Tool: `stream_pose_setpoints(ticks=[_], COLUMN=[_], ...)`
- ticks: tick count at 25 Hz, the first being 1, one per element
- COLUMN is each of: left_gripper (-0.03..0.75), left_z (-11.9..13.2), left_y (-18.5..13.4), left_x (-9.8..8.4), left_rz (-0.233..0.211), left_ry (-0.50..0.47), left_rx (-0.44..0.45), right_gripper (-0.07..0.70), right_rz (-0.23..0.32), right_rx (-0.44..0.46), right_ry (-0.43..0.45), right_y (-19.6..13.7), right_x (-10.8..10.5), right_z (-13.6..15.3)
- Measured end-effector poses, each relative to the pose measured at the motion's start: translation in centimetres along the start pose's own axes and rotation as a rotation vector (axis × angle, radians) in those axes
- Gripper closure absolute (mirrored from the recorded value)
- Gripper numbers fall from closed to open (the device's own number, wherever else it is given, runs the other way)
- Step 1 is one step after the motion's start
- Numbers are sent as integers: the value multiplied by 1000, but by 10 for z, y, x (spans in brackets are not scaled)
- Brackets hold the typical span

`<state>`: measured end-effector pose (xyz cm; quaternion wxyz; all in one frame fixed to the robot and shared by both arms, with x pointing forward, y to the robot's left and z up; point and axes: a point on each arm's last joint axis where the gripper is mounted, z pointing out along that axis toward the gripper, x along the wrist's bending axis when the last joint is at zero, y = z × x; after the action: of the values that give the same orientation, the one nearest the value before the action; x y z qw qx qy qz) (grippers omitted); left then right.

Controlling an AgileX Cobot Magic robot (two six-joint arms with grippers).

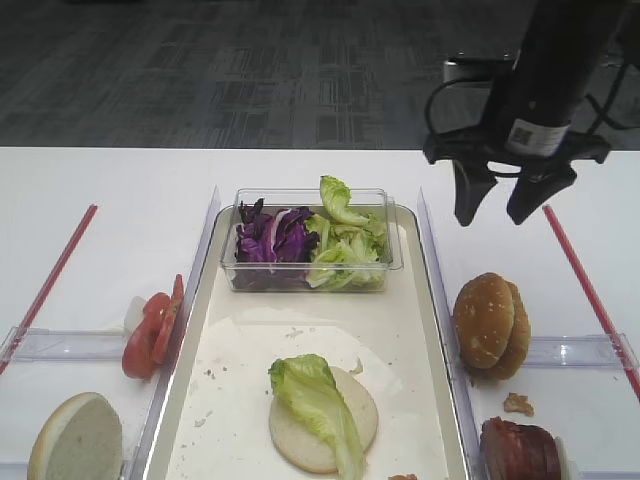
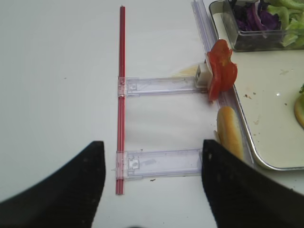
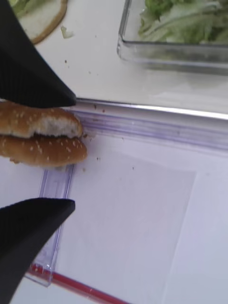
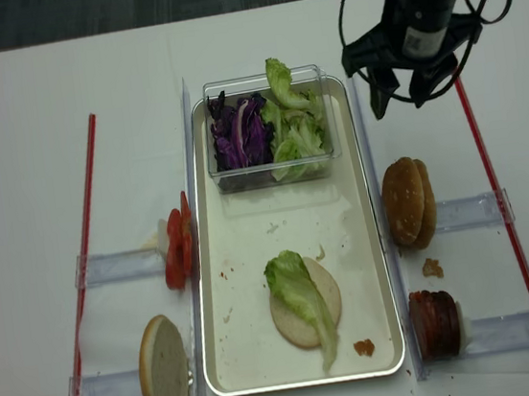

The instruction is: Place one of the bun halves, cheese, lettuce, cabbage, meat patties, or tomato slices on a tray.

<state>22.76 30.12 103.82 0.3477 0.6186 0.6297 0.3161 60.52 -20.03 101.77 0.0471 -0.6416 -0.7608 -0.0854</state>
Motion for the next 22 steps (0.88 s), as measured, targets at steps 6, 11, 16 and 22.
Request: stream_pose_setpoints(ticks=[6,11,16,22], left_gripper=[294,294,294,294], left_z=[0,0,0,0], left_y=[0,0,0,0], left_x=[0,0,0,0], left_rz=[0,0,0,0], left_ry=[0,0,0,0], left_rx=[0,0,0,0], right_gripper=[191,192,192,192], right_rz=[90,159,195,198], right_rx=[-17,-27,-32,-31], right_ry=[-51,-71,-84,-90], right_y=[2,0,-2,-3], right_x=[-45,-74,-90,-93], right_z=[-7,-13,-16,-16])
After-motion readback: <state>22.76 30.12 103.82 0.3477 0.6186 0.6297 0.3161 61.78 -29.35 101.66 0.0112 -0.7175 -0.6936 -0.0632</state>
